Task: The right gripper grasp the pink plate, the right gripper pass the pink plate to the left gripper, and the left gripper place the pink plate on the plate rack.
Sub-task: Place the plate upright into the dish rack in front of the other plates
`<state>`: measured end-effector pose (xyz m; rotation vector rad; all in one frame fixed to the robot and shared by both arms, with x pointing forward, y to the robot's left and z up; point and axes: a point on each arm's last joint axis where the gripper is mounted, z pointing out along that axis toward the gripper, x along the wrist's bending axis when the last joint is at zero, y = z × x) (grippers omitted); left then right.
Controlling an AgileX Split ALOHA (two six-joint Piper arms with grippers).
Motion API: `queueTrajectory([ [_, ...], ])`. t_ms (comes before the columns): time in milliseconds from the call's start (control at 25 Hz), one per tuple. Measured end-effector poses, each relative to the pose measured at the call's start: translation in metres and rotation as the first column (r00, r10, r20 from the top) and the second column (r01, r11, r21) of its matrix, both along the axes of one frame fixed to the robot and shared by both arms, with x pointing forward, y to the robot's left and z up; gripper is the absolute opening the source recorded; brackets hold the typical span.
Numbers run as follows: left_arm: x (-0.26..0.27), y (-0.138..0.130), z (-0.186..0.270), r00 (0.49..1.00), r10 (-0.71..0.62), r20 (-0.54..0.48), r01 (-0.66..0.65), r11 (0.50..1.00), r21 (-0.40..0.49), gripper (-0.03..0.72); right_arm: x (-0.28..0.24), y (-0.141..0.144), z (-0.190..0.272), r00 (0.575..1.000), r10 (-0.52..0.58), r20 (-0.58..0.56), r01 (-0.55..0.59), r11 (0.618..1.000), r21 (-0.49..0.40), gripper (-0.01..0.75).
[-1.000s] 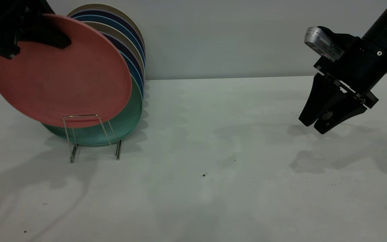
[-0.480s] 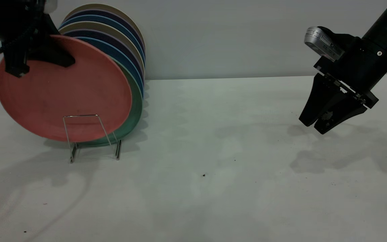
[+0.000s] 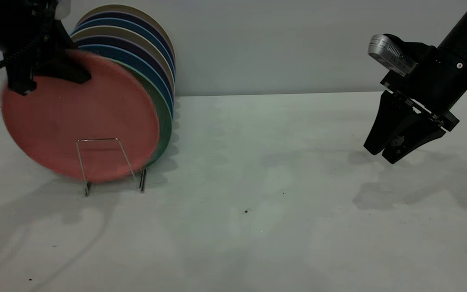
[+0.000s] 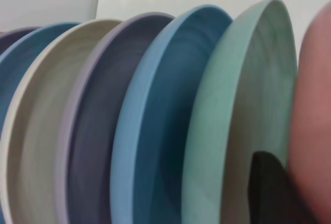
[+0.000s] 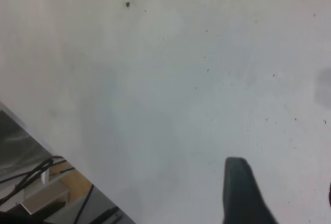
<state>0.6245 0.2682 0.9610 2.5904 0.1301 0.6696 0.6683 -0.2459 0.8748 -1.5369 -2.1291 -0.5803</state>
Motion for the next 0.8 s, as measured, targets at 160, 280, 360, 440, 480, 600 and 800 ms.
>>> queueTrajectory([
  [160,0.001,0.0,0.001,1.0,0.004,0.005,-0.004,1.0,0.001,0.404,0.0,0.0,0.0,1.0,0.0,0.0,0.0,1.0,0.0,0.419],
  [280,0.001,0.0,0.001,1.0,0.006,0.008,-0.006,1.0,0.002,0.446,0.0,0.0,0.0,1.0,0.001,0.0,-0.001,1.0,-0.001,0.419],
  [360,0.001,0.0,0.001,1.0,0.008,0.008,-0.008,1.0,0.001,0.451,0.0,0.0,0.0,1.0,0.003,0.0,-0.003,1.0,-0.004,0.419],
  [440,0.0,0.0,0.004,1.0,0.011,0.005,-0.011,1.0,-0.009,0.453,0.0,-0.001,0.0,1.0,0.005,0.0,-0.005,1.0,-0.007,0.419],
  [480,-0.002,-0.001,0.009,1.0,0.016,0.001,-0.016,1.0,-0.022,0.453,0.0,-0.001,0.0,1.0,0.006,0.0,-0.006,1.0,-0.009,0.418],
  [600,-0.011,-0.005,0.031,0.998,0.051,-0.031,-0.054,0.994,-0.097,0.459,0.0,-0.001,-0.001,1.0,0.007,0.0,-0.007,1.0,-0.01,0.419],
  [800,-0.041,-0.012,0.07,0.978,0.093,-0.188,-0.133,0.968,-0.213,0.46,-0.001,-0.001,0.0,1.0,0.011,0.002,-0.011,1.0,-0.015,0.419],
])
